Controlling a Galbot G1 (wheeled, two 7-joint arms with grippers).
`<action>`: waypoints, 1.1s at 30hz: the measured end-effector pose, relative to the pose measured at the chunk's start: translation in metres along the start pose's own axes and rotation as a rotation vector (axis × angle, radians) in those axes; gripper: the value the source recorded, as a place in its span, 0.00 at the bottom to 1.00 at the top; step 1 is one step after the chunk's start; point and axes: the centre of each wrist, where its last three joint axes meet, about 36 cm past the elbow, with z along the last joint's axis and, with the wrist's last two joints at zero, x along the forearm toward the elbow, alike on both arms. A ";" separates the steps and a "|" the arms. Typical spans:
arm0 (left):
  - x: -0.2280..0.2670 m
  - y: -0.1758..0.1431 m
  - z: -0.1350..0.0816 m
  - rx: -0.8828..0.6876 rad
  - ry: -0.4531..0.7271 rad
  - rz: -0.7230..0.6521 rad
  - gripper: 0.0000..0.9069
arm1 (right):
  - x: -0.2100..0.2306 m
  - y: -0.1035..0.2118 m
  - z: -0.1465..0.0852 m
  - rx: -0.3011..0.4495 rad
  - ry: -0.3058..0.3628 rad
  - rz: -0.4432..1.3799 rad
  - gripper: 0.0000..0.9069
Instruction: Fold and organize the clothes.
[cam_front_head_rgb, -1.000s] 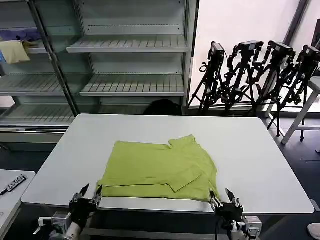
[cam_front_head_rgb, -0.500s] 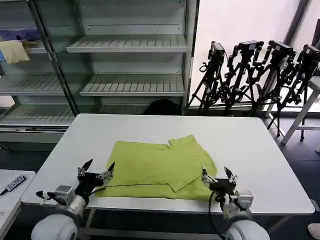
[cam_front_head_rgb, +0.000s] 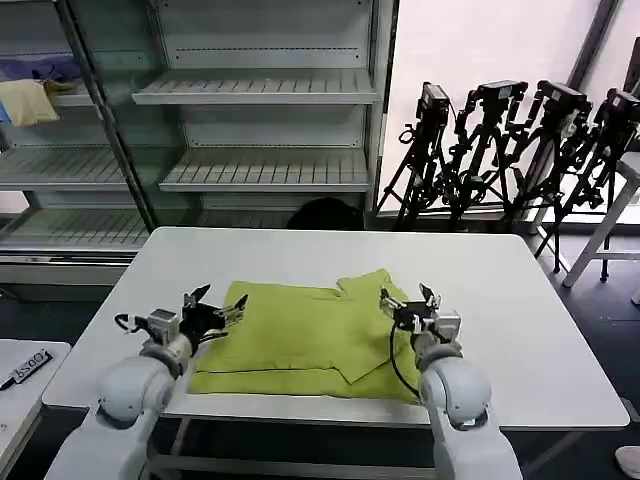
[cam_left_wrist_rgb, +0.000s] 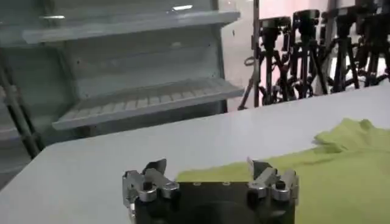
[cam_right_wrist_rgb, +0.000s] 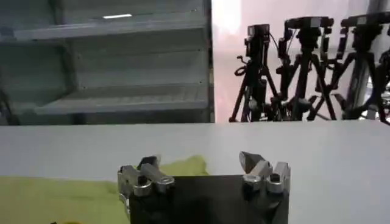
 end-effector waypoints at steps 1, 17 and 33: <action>-0.007 0.001 -0.001 0.000 0.008 0.005 1.00 | -0.006 -0.001 -0.001 0.002 0.004 0.004 1.00; -0.079 0.015 -0.014 0.006 0.085 0.054 1.00 | -0.073 -0.006 -0.003 0.007 0.087 0.029 1.00; -0.099 0.047 -0.007 0.057 0.136 0.032 1.00 | -0.097 -0.003 0.002 0.030 0.136 0.041 1.00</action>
